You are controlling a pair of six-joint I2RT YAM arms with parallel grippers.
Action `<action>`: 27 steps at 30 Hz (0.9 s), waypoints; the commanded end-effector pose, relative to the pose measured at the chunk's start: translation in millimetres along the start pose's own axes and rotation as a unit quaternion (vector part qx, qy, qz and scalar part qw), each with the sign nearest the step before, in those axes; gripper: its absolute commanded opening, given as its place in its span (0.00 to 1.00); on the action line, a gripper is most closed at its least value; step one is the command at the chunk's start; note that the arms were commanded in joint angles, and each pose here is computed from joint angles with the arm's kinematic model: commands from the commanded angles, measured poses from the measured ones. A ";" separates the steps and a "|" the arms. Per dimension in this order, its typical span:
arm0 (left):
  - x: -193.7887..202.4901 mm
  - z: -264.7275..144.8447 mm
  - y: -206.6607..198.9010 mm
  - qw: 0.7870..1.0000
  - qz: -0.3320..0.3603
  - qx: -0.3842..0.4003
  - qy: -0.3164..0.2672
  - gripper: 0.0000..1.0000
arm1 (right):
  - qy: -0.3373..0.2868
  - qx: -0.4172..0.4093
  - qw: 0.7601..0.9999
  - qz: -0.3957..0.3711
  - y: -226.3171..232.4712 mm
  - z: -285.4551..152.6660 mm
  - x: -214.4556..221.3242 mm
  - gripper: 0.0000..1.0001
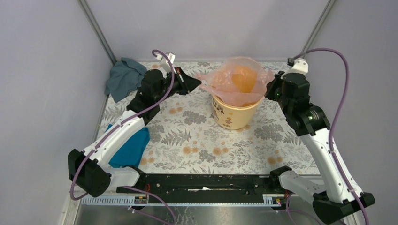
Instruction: Put the trash bags into the trash bin
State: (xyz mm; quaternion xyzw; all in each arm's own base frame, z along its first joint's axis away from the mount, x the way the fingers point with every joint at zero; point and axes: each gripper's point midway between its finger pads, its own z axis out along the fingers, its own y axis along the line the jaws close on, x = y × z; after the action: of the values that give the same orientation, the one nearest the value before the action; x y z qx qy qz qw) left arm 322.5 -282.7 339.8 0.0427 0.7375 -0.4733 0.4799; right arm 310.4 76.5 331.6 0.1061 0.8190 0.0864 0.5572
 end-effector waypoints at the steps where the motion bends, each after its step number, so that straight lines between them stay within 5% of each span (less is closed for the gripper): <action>1: -17.6 -20.8 -5.0 0.999 0.009 0.000 -0.031 0.00 | -0.013 0.035 0.999 0.031 -19.7 -20.4 2.9 0.01; 19: 57.6 -47.6 44.7 0.997 -0.034 -0.056 0.046 0.00 | -0.029 0.144 0.984 0.100 -85.6 -32.6 71.3 0.05; 27: 83.6 -14.2 60.8 0.994 -0.073 -0.033 0.078 0.00 | -0.020 0.133 0.990 0.034 -81.4 11.0 95.6 0.21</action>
State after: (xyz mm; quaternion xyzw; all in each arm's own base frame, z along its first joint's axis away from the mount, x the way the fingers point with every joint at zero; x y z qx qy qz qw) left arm 284.4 -254.2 231.8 0.0032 0.8137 -0.4385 0.3817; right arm 256.7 26.4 220.1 0.2247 0.8210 0.0208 0.5244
